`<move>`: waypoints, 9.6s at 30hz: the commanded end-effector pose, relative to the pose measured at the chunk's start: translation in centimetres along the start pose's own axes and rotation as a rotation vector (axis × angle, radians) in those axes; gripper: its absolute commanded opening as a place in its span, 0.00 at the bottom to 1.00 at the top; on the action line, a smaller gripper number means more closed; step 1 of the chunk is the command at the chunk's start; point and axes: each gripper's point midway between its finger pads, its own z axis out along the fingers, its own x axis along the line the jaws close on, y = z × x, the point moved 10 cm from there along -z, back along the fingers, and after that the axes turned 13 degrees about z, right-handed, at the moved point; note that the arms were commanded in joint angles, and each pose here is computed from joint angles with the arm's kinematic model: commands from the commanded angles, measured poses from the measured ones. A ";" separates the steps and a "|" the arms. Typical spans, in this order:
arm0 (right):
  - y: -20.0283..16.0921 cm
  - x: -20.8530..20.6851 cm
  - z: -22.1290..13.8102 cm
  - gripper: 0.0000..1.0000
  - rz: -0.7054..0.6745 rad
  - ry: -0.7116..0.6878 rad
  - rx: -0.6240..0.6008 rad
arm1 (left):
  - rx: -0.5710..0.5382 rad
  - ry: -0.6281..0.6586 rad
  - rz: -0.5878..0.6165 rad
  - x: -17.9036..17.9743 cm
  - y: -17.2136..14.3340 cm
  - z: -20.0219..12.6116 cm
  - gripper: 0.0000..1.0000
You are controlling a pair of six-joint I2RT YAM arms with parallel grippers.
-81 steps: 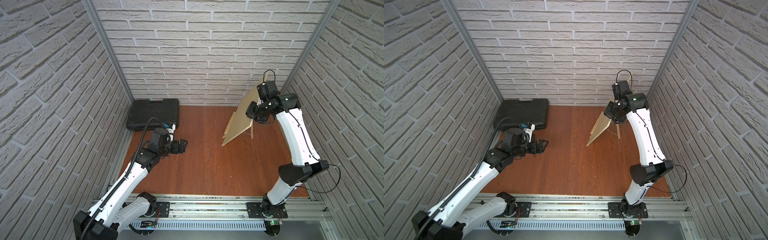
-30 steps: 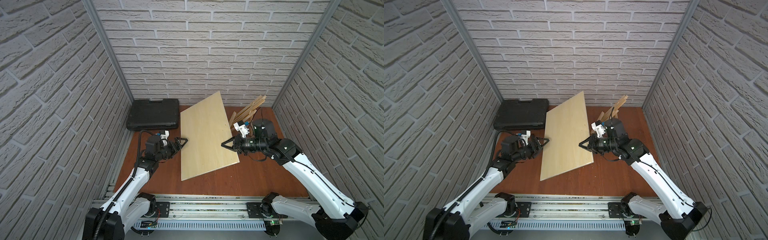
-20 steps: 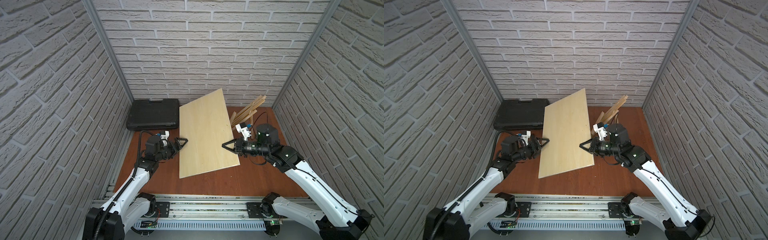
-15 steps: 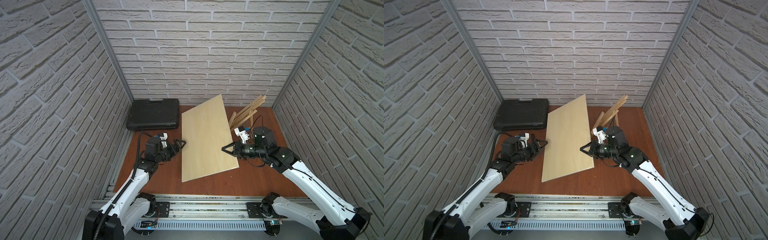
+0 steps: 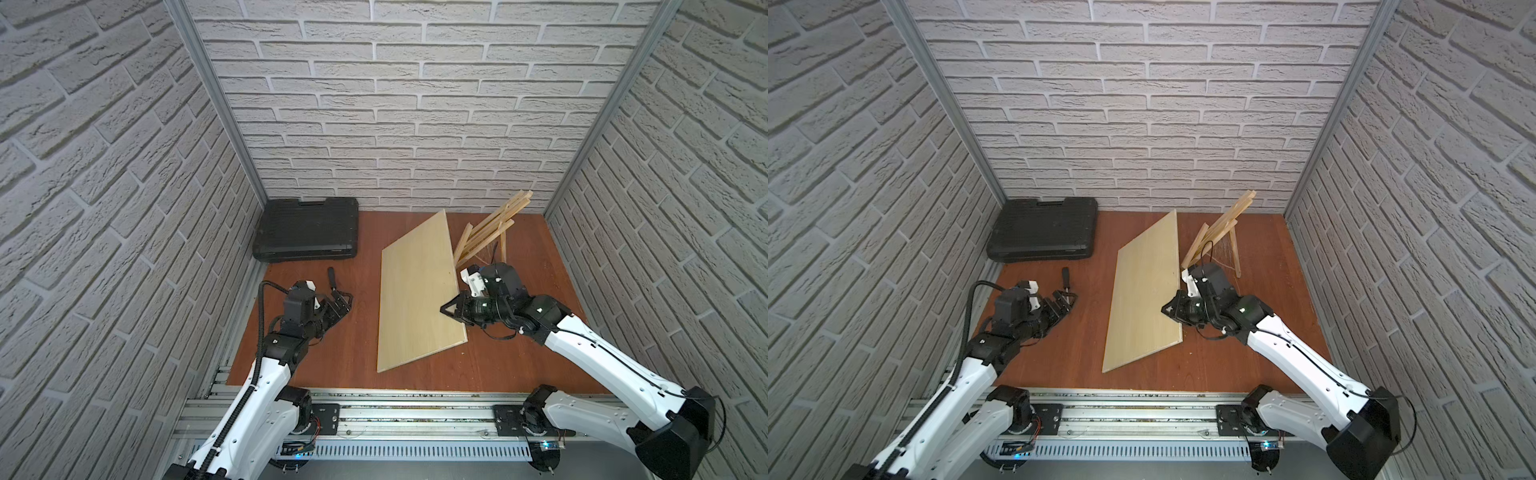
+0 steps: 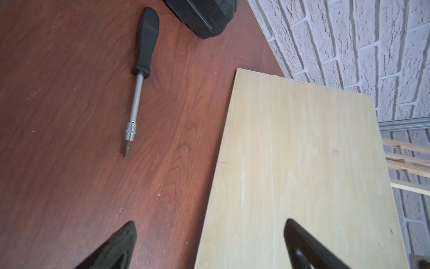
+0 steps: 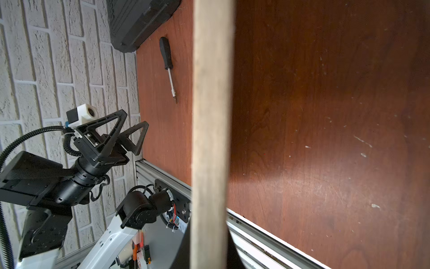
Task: Disassemble the easel
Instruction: Place the drawing board at the center of the board, then adjust the drawing board at the center of the board, then pick up the easel at the center of the board.
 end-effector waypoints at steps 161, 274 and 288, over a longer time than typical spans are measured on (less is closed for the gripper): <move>3.3 -12.1 10.9 0.62 -0.154 -0.578 0.134 | 0.207 0.032 -0.018 0.8 -2.2 12.6 0.90; 18.6 0.6 0.3 0.52 -0.030 -0.757 -0.871 | 0.029 -0.346 0.830 -24.6 -1.0 28.8 0.88; 19.5 -0.5 2.1 0.25 -0.047 -0.735 -0.953 | 0.024 -0.342 0.860 -24.9 -1.2 28.6 0.88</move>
